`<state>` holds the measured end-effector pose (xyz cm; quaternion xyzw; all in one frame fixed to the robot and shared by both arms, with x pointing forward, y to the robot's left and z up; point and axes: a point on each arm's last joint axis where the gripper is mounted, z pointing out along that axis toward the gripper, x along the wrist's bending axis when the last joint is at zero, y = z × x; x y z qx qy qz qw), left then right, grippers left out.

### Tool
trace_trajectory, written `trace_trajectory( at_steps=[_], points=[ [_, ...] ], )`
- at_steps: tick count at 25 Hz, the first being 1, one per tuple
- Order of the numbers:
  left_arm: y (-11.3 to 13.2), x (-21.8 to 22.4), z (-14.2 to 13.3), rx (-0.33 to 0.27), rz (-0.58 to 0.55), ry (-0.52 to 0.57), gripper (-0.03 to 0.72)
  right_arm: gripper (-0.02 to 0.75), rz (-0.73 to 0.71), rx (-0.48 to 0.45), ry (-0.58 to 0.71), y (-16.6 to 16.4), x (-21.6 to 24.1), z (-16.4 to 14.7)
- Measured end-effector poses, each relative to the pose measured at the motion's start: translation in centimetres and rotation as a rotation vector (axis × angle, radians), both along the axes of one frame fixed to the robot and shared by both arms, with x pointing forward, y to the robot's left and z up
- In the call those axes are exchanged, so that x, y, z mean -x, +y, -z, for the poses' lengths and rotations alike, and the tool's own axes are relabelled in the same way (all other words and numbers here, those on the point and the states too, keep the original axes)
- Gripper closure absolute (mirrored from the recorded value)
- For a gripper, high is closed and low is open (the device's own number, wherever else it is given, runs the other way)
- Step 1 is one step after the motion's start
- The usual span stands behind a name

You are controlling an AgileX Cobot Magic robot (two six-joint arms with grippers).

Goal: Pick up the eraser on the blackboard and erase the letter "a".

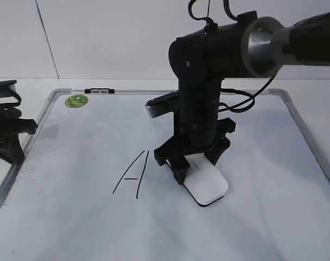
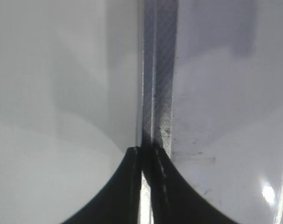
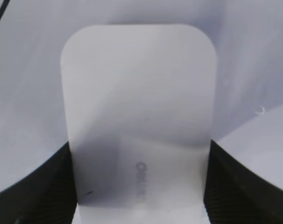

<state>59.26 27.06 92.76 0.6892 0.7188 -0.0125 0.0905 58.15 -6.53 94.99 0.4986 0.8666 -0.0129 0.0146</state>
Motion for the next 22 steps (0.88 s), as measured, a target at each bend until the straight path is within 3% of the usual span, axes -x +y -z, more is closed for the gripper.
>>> trace_trajectory(
  at_steps=[22],
  points=[
    [0.0,0.0,0.0,0.002,-0.001,0.0,0.674,0.176,0.119,0.068,-0.058,-3.8,-3.2,-0.8]
  ],
)
